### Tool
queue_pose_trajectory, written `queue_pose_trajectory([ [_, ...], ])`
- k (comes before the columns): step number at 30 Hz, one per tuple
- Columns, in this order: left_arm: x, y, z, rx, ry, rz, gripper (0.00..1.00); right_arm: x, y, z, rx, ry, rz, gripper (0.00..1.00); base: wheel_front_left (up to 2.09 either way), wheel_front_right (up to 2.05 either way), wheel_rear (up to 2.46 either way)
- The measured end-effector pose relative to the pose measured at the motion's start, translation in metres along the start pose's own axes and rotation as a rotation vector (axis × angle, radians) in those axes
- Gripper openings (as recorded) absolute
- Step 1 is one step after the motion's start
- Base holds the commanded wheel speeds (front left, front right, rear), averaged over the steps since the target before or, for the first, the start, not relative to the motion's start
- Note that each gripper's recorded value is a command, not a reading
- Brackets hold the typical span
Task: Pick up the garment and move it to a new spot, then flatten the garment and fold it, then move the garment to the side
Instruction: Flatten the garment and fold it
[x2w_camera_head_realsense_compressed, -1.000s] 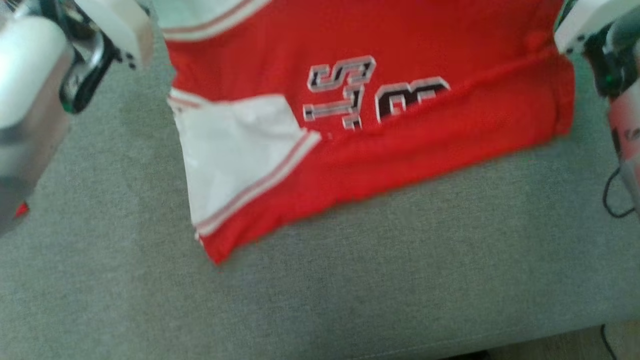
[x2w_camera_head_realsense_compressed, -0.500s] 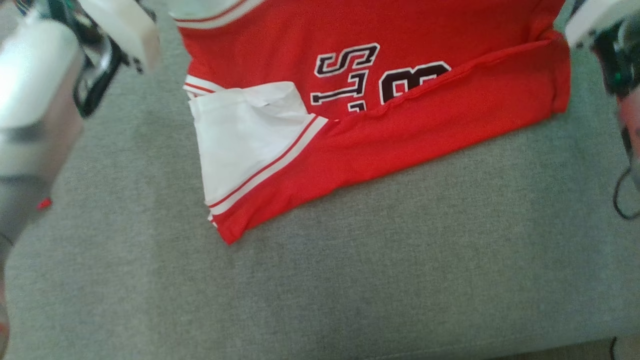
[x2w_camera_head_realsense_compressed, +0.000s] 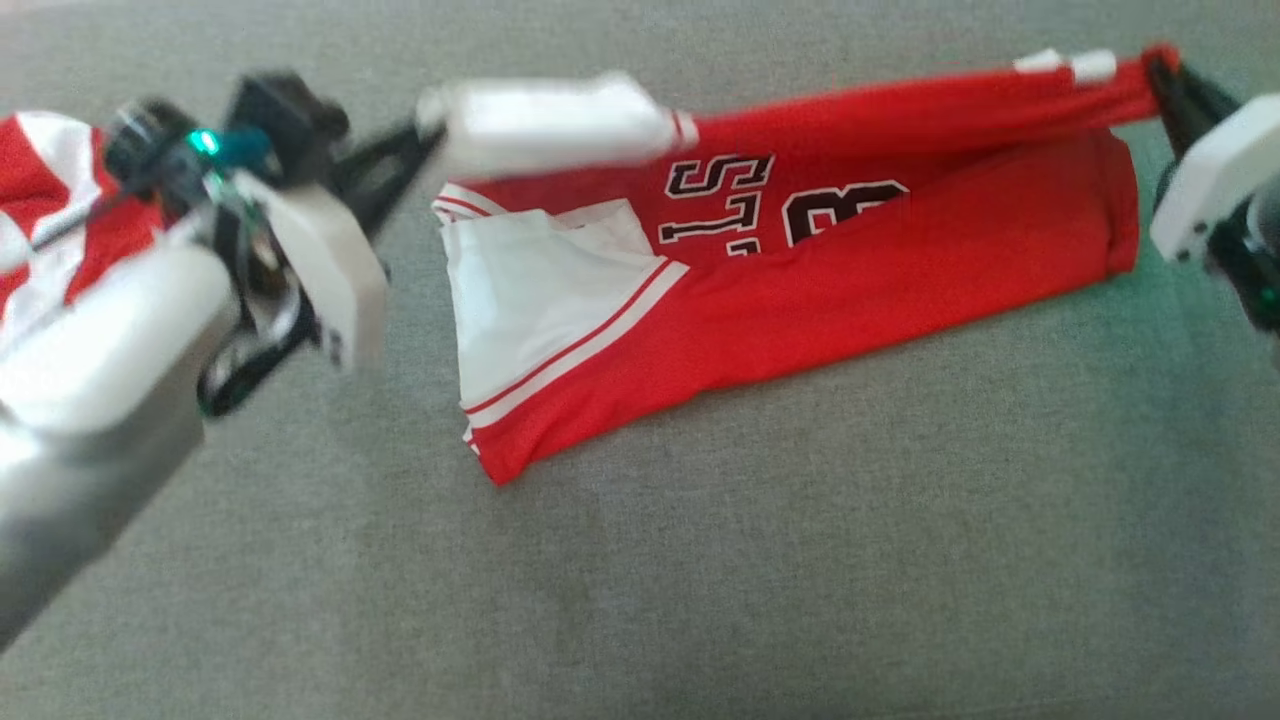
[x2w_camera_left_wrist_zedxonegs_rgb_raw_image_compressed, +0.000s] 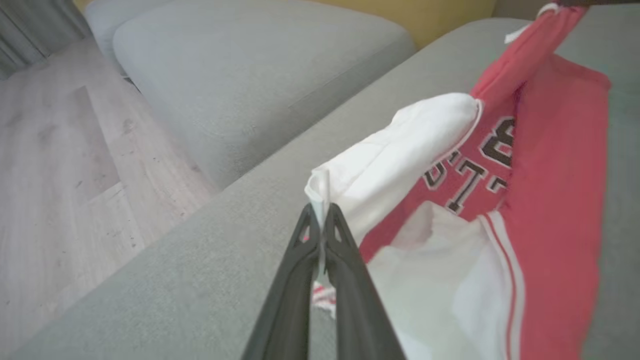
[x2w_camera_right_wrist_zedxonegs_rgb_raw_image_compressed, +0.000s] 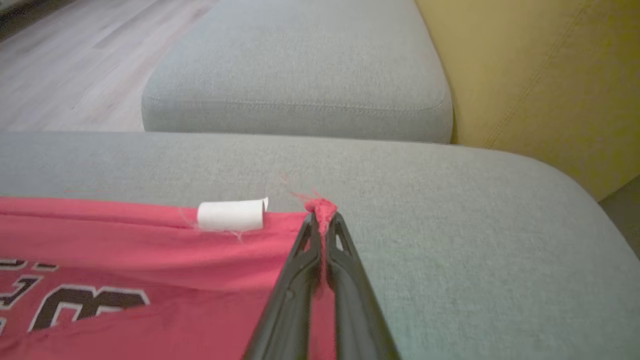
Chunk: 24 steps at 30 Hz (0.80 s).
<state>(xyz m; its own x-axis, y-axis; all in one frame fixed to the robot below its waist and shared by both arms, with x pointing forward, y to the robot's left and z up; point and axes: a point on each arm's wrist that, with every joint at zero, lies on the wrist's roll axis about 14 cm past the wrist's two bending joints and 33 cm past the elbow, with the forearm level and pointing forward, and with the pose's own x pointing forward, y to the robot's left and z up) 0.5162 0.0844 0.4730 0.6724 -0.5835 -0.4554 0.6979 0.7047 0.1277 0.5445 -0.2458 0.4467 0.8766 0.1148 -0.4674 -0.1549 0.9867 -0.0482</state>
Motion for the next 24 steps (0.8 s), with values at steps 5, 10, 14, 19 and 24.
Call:
queue_pose_trajectory([
  [5,-0.026,-0.035,-0.033,-0.015,0.149,-0.099,0.00,-0.015,-0.001,-0.025,-0.012,0.117,0.023,0.00,0.00,0.00,0.00],
  [10,-0.052,-0.068,-0.062,-0.029,0.302,-0.200,0.00,-0.025,-0.002,-0.041,-0.031,0.220,0.042,0.00,0.00,0.00,0.00],
  [14,-0.058,-0.076,-0.070,-0.006,0.351,-0.225,0.00,-0.029,0.004,-0.052,-0.046,0.282,0.066,0.00,0.00,0.00,0.00],
  [19,-0.060,-0.090,-0.081,-0.015,0.400,-0.264,0.00,-0.040,0.003,-0.077,-0.103,0.398,0.076,0.00,0.00,0.00,0.00],
  [24,-0.060,-0.096,-0.085,-0.012,0.417,-0.282,0.00,-0.046,0.001,-0.084,-0.104,0.434,0.077,0.00,0.00,0.00,0.00],
])
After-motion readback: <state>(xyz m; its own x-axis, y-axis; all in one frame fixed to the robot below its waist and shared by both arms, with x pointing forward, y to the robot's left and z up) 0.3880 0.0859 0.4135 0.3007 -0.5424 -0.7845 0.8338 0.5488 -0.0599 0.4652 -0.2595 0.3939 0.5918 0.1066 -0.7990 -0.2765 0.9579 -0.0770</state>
